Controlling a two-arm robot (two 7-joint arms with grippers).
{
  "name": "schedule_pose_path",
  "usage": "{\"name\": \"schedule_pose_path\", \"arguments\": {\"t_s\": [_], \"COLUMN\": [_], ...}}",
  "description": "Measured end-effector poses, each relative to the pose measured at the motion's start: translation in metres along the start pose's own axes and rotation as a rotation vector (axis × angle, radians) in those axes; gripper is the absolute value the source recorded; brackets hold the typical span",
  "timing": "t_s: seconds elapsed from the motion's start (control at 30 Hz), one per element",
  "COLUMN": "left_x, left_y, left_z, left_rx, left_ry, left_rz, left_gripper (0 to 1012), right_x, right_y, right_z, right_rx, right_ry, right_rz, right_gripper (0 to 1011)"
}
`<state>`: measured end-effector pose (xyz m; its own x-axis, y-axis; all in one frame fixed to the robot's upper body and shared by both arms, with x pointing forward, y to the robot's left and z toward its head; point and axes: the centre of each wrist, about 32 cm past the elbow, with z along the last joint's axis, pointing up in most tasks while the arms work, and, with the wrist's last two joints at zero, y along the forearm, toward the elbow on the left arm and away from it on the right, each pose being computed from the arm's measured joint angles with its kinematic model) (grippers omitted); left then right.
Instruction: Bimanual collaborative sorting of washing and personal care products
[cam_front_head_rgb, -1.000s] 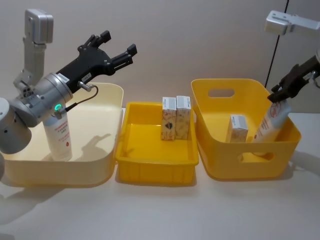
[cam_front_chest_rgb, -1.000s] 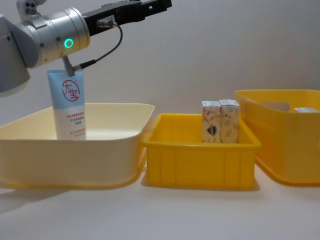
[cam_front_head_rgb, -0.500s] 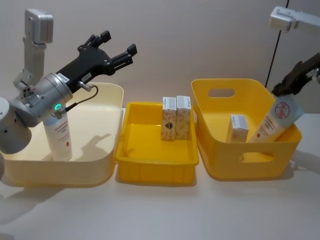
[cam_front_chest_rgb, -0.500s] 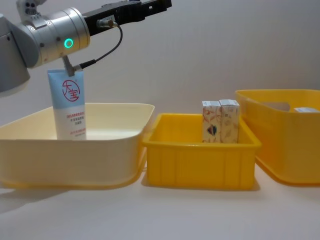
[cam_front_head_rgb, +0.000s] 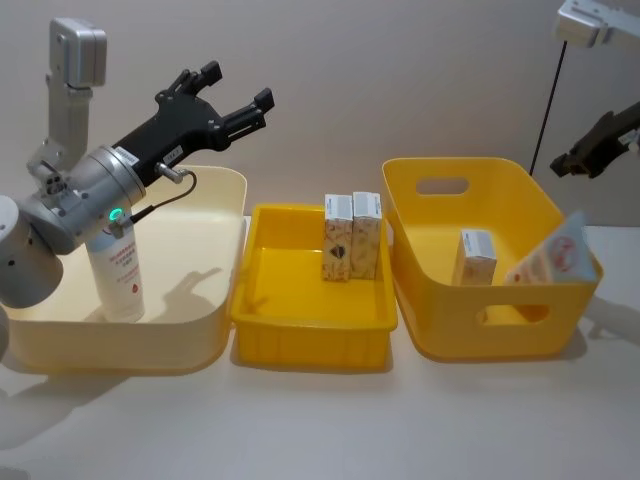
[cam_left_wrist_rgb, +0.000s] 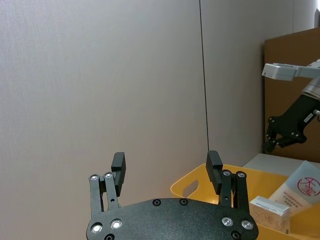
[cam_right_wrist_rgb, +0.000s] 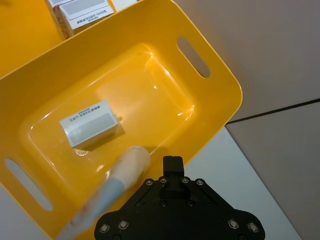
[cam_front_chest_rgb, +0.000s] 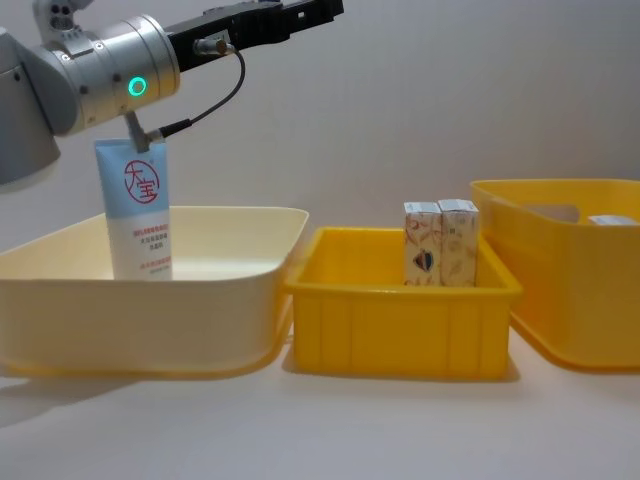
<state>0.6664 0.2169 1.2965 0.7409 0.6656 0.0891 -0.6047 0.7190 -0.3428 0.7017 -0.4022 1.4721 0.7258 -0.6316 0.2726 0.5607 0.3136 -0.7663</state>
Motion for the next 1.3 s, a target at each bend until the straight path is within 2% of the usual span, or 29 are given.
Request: {"name": "schedule_pose_path", "arguments": {"t_s": [0.6, 1.3], "left_x": [0.0000, 0.0000], "left_y": [0.0000, 0.0000], "left_z": [0.0000, 0.0000], "left_rx": [0.000, 0.000], "left_ry": [0.000, 0.000], "left_rz": [0.000, 0.000], "left_gripper": [1002, 1002], "right_x": [0.0008, 0.0012], "right_y": [0.0031, 0.0032], "right_z": [0.0042, 0.0051], "right_rx": [-0.042, -0.051], "right_ry": [-0.035, -0.042], "right_rz": [0.038, 0.047], "right_gripper": [0, 0]}}
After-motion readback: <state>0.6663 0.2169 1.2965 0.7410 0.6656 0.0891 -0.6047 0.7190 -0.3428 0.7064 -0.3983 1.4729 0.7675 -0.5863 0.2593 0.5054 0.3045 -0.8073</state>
